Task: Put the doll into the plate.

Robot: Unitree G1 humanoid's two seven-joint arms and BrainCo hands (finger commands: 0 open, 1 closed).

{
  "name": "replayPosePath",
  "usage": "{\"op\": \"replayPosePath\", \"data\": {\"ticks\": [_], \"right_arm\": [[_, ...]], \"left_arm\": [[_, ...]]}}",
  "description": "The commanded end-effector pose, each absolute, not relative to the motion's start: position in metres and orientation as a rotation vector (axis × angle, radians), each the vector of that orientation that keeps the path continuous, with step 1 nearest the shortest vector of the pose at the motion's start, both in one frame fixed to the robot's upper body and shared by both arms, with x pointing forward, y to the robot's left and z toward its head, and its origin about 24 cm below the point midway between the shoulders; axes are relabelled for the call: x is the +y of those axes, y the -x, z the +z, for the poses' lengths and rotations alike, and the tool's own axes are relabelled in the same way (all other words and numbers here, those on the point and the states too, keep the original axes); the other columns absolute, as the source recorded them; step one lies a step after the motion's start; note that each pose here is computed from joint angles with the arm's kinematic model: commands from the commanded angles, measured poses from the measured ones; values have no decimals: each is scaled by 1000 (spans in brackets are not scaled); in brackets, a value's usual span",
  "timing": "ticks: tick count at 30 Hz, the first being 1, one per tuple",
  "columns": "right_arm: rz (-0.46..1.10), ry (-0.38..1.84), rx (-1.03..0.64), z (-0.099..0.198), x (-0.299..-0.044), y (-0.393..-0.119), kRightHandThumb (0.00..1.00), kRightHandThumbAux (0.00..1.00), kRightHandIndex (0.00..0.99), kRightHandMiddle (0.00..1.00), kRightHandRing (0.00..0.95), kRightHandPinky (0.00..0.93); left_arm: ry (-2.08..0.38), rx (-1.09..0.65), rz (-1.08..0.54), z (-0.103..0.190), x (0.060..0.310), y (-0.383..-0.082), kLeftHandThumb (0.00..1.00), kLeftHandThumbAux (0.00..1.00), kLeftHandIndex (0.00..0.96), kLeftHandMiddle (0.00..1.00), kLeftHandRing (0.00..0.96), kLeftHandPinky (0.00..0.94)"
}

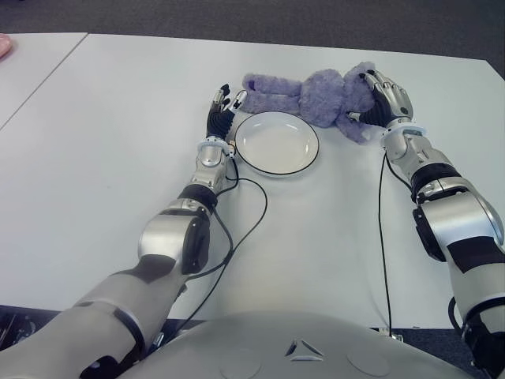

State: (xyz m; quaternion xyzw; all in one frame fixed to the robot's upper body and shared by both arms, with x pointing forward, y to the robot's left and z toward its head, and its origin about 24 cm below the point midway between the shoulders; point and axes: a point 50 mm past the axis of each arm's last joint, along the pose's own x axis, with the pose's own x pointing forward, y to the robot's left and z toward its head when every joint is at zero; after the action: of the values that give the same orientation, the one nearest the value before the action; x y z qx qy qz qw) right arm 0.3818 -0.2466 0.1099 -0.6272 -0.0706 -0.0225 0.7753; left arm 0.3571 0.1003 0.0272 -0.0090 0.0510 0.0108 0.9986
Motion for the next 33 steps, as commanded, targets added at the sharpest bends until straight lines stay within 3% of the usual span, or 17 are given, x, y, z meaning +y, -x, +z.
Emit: {"op": "replayPosePath", "data": {"ticks": [1,20,24,25,28,31,33], "right_arm": [[103,1328,-39,68,-233,-369,155,712,145,56,95,142],[154,1248,-46,52,-215,-364,141,757,225,127,122,187],[160,1232,-44,52,-213,-364,217,758,282,211,256,342],[164,1221,-37,53,-213,-365,384,746,332,320,363,436],[170,1190,-21,54,-213,-366,586,732,393,452,492,551],[168,1158,-7,57,-214,-368,659,722,424,647,669,723],[168,1140,-2,58,-214,-368,678,720,432,707,721,770]], "left_arm": [[33,524,63,-68,110,-288,0,399,0,13,11,38],[39,517,59,-69,116,-286,0,409,0,20,19,46],[46,519,58,-70,116,-286,0,404,0,22,20,45],[47,519,58,-70,117,-286,0,401,0,22,21,45],[45,517,56,-70,118,-286,0,398,0,22,21,44],[36,513,55,-70,119,-285,0,391,0,20,19,43],[33,511,54,-71,119,-285,0,388,0,20,19,42]]}}
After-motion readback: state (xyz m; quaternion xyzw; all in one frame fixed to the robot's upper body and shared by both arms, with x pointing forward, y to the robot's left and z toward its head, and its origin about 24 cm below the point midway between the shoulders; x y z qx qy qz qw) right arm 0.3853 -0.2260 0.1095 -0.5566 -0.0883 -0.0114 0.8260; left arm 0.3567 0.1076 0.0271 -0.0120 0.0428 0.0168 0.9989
